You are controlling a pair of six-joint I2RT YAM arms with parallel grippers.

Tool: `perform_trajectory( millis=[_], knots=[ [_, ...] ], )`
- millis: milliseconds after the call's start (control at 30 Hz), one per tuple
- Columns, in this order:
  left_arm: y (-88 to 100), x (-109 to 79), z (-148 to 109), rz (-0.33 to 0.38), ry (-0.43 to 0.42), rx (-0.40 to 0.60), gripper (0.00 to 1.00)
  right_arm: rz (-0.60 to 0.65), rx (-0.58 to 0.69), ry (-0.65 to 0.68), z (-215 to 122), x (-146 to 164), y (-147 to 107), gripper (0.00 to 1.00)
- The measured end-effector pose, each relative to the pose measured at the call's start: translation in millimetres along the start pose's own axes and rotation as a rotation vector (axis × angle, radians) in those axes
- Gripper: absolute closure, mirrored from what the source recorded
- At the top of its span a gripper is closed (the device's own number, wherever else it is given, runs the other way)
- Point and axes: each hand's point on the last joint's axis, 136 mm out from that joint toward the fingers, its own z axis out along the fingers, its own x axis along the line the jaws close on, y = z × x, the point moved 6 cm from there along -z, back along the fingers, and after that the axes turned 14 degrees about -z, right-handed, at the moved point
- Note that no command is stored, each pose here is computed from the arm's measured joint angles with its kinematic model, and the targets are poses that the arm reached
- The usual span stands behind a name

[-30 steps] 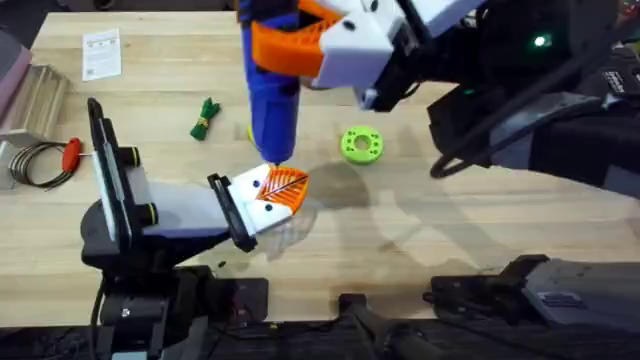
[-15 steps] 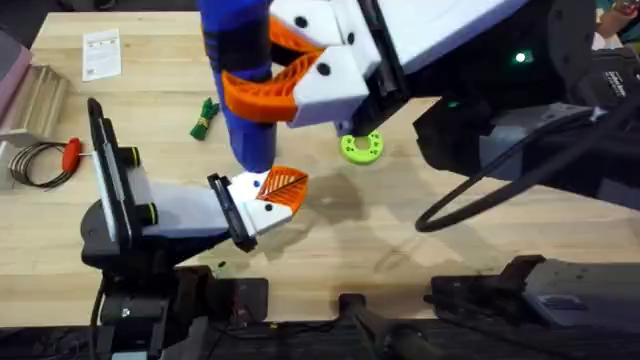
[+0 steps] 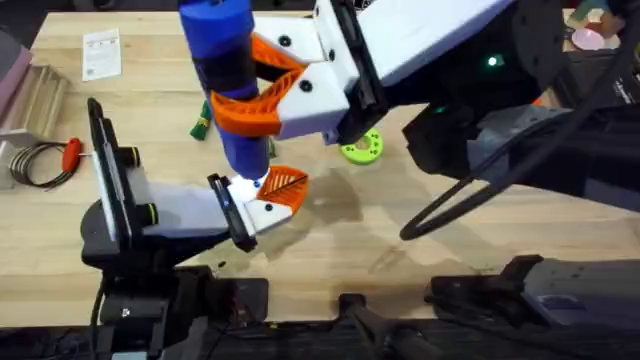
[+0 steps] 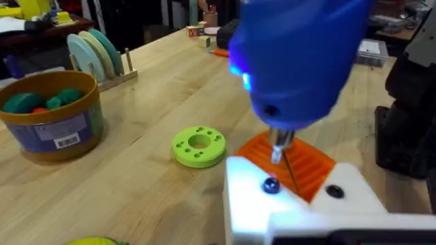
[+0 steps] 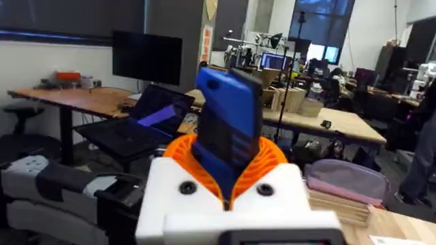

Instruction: Pick up the gripper from the table and insert it into the empty holder that is missing its gripper. Then pick up a screw, insert it into the mounting hole, and use the screwdriver to tighten it. Finally, clean up the table by picking up the vegetable and placing it into the bucket.

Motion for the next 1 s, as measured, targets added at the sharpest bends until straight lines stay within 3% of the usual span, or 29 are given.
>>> perform_trajectory(
  millis=[267, 1000],
  knots=[
    [0.0, 0.0, 0.0, 0.000, 0.000, 0.000, 0.996, 0.016, 0.010, 0.012, 4.0, 2.6, -11.5, 0.979],
    [0.0, 0.0, 0.0, 0.000, 0.000, 0.000, 0.996, -0.008, 0.011, 0.026, 3.6, 4.0, -11.7, 0.979]
  ],
)
